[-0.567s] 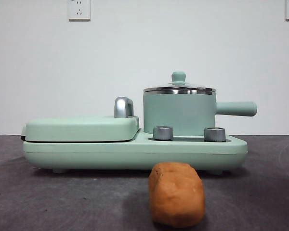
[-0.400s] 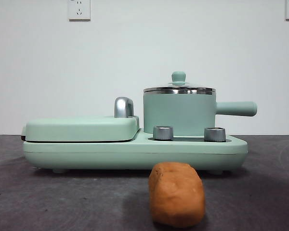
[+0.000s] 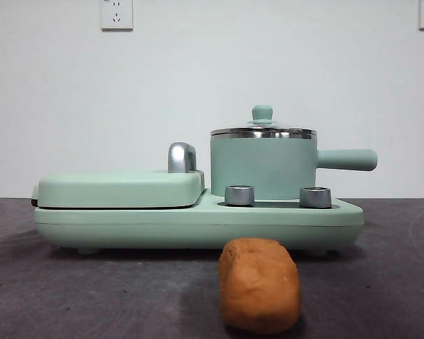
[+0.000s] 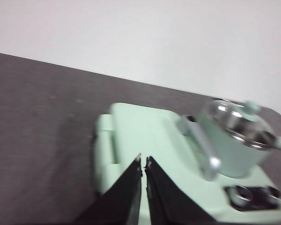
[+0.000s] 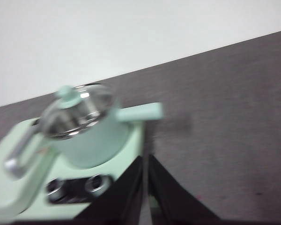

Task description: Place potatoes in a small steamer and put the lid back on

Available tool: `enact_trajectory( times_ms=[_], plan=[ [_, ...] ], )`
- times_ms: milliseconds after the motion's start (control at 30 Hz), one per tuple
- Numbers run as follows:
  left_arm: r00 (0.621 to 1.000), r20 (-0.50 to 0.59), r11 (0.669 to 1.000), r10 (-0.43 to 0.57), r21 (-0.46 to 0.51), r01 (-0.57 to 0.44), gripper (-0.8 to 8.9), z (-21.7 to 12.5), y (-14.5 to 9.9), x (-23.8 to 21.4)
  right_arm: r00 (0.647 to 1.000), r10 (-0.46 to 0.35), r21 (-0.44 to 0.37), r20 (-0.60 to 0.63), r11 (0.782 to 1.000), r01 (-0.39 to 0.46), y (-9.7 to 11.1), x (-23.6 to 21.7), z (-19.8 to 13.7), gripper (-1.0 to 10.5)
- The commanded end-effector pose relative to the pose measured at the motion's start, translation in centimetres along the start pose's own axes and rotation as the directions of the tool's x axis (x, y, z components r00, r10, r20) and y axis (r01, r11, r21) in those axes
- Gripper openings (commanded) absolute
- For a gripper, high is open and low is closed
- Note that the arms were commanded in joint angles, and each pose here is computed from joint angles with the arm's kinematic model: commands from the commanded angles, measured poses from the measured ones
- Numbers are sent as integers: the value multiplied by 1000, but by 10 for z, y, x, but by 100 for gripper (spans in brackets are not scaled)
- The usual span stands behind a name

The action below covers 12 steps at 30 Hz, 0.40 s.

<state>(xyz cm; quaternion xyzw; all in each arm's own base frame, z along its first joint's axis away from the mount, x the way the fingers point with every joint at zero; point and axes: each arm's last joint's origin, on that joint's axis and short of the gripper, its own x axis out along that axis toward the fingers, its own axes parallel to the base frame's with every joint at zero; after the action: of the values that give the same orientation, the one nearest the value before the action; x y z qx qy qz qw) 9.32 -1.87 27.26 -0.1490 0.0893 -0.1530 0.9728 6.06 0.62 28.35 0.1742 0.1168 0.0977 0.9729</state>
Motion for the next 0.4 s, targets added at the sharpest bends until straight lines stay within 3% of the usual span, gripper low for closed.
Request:
enact_trajectory(
  times_ms=[33,200,400],
  plan=[
    [995,-20,995,-96,6,96,15,22,-10,3,998,54,-55,-39,997,-56,11,-9,18,15],
    [946,-137,955,-293,1,296,15,44,-20,15,984,134,-107,-120,983,-147,23,-15,42,15],
    [876,-212,900,-433,-37,435,15,60,-28,30,937,285,-133,-205,940,-315,32,-12,55,15]
  ],
)
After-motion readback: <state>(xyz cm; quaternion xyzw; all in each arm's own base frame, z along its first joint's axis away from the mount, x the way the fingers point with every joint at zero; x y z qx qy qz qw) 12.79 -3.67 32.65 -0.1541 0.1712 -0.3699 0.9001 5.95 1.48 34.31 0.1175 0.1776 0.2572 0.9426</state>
